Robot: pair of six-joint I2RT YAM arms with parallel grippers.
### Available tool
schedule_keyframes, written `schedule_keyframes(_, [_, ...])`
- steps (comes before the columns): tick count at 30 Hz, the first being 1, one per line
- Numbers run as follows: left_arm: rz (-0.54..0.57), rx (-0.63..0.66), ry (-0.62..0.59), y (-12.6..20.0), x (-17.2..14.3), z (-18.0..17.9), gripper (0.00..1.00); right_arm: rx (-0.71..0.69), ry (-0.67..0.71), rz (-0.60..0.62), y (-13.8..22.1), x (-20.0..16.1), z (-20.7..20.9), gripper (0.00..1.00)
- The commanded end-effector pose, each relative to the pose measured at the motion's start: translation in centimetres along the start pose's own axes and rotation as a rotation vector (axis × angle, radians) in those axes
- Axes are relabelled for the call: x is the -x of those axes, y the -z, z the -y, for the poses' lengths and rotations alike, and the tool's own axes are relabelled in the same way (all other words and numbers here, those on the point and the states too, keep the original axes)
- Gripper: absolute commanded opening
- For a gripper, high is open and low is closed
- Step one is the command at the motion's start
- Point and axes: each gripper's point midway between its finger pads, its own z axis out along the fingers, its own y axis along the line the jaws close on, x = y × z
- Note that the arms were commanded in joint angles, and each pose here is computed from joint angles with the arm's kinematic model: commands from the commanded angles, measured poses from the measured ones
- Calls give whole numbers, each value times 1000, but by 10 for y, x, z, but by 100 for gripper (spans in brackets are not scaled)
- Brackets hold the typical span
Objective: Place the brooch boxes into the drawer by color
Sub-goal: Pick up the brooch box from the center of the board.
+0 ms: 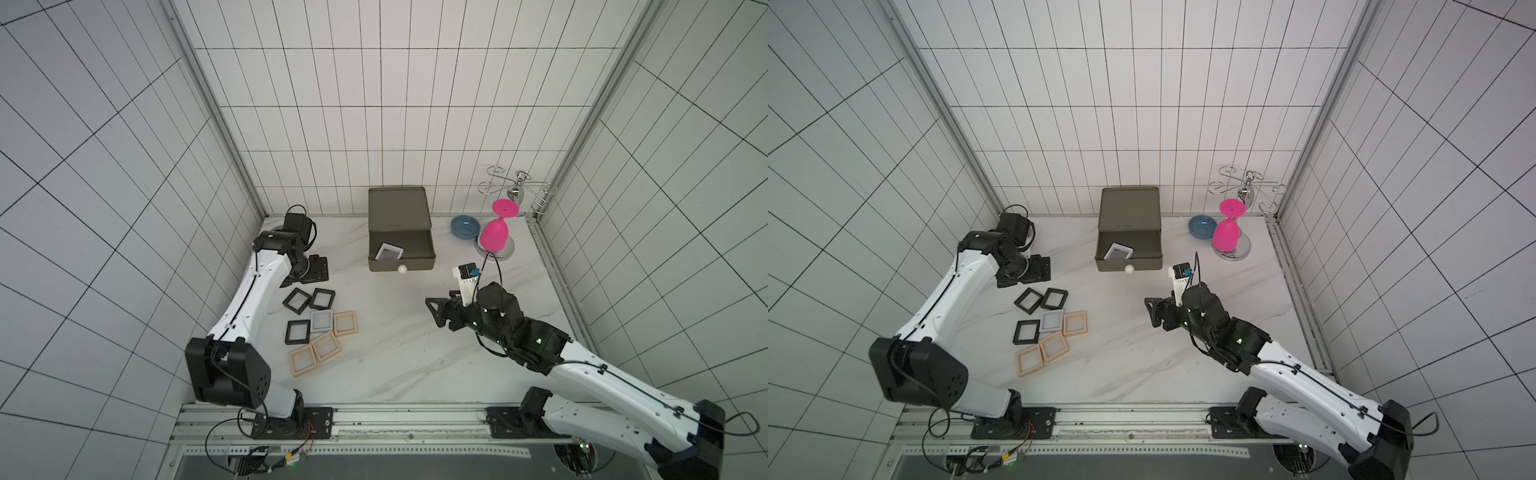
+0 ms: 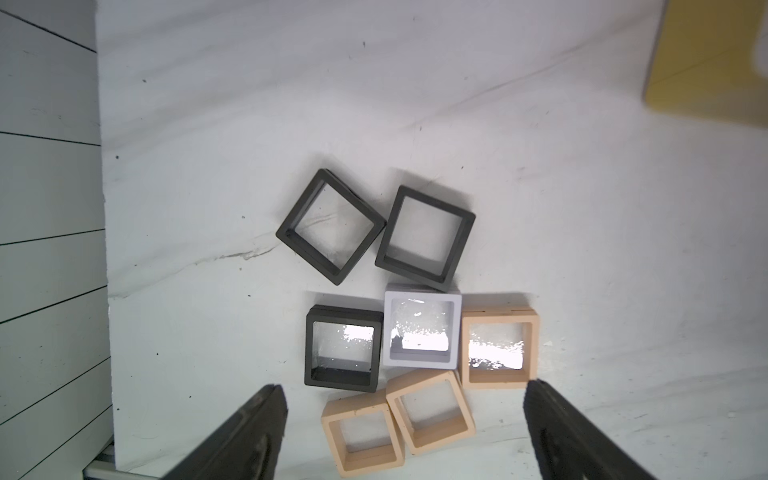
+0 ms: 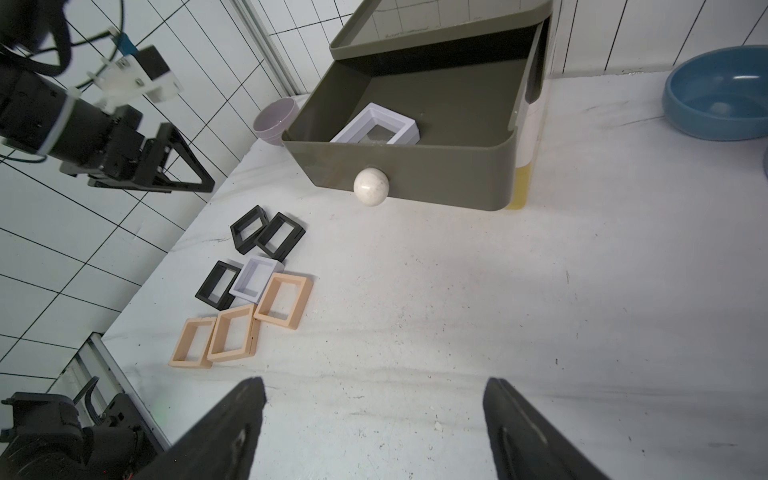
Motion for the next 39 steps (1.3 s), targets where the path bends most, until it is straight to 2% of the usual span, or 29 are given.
schedule_keyframes(1, [-3, 75, -17, -14, 5, -12, 94, 9, -31, -2, -5, -7, 1, 87])
schedule_keyframes(4, [-22, 99, 96, -26, 4, -31, 94, 4, -32, -5, -5, -11, 3, 88])
schedule_keyframes(7, [-7, 69, 323, -34, 9, -54, 94, 1, -17, -15, -6, -15, 5, 89])
schedule_keyframes(9, [-13, 11, 420, -44, 11, -60, 94, 45, 11, -26, -7, -17, -2, 89])
schedule_keyframes(12, [-30, -6, 492, -57, 11, -66, 94, 107, 56, -50, -9, -19, -14, 90])
schedule_keyframes(18, [-12, -26, 582, -72, 16, -71, 94, 127, 71, -62, -11, -24, -16, 90])
schedule_keyframes(24, [-65, -19, 609, -88, 13, -70, 93, 129, 76, -82, -10, -32, -14, 90])
schedule_keyframes(30, [-63, -22, 594, -86, 8, -69, 93, 103, 68, -90, -12, -35, -8, 90])
schedule_keyframes(36, [-101, 16, 486, -73, -15, -58, 92, 90, 59, -104, -18, -38, -7, 89])
schedule_keyframes(39, [-116, 43, 384, -66, -29, -38, 92, 86, 56, -113, -20, -40, -6, 89])
